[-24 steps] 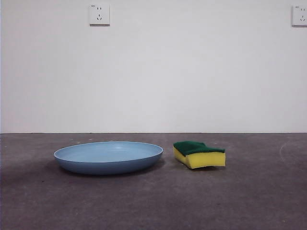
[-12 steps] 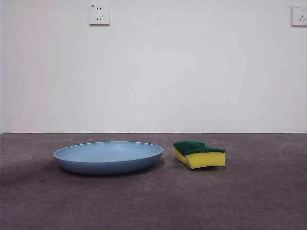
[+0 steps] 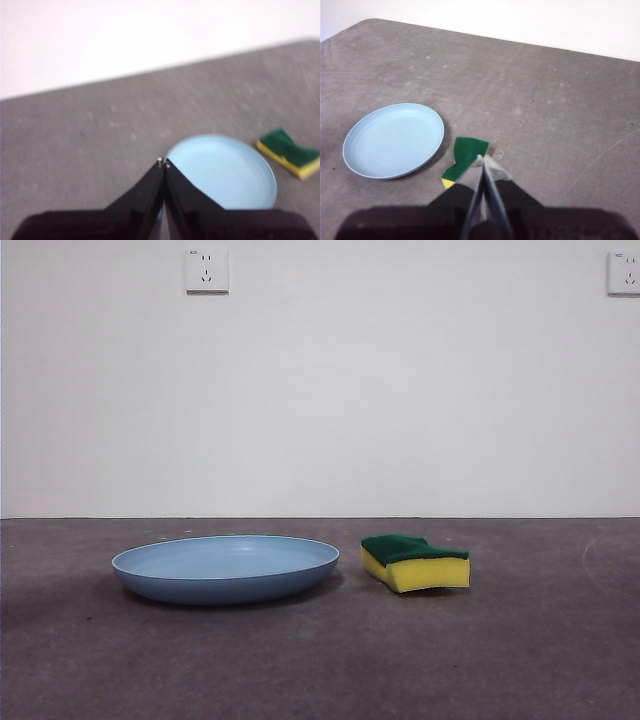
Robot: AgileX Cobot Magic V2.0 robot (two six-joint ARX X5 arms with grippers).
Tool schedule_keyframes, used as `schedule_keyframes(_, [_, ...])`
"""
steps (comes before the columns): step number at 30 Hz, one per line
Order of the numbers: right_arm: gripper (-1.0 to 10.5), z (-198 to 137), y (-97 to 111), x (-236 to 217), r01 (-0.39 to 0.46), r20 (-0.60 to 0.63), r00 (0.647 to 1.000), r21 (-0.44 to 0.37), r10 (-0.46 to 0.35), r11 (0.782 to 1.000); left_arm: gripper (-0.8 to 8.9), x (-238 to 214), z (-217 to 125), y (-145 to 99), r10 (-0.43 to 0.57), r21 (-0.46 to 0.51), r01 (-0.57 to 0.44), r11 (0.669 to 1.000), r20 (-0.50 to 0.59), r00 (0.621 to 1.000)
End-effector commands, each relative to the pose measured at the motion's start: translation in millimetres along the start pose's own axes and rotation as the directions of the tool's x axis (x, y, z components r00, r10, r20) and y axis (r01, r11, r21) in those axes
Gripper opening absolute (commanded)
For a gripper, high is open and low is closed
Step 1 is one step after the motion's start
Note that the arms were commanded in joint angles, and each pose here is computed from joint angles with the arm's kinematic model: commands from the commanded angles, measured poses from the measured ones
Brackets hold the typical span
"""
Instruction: Pick up the plate,pick up the cloth,clean the plate with the cloth
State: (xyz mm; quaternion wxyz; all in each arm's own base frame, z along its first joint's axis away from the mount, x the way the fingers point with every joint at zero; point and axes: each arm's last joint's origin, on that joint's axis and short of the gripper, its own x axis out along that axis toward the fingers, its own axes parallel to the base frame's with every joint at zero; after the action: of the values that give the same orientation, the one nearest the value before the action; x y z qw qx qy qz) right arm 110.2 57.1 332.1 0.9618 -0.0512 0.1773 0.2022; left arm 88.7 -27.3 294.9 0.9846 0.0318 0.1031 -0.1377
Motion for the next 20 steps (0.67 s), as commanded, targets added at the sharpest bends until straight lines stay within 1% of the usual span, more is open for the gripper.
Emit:
schedule_keyframes(1, [0.0,-2,0,2,0.002,-0.002,1.0,0.005,-0.002,1.0,-0.03,6,-22,6,0.04,-0.004,-0.04,0.999,0.054,0.998])
schedule_keyframes(5, [0.0,-2,0,2,0.002,-0.002,1.0,0.005,-0.002,1.0,-0.03,14,-56,13,0.127,-0.041,-0.123,0.992,0.12,0.985])
schedule_keyframes(9, [0.0,-2,0,2,0.002,-0.002,1.0,0.005,-0.002,1.0,-0.03,22,-87,16,0.176,-0.064,-0.17,0.983,0.123,0.977])
schedule_keyframes(13, [0.0,-2,0,2,0.002,-0.002,1.0,0.005,-0.002,1.0,-0.03,27,-114,17,0.196,-0.073,-0.19,0.979,0.09,0.977])
schedule_keyframes(20, [0.0,-2,0,2,0.002,-0.002,1.0,0.005,-0.002,1.0,-0.03,32,-141,17,0.204,-0.094,-0.198,0.976,0.056,0.977])
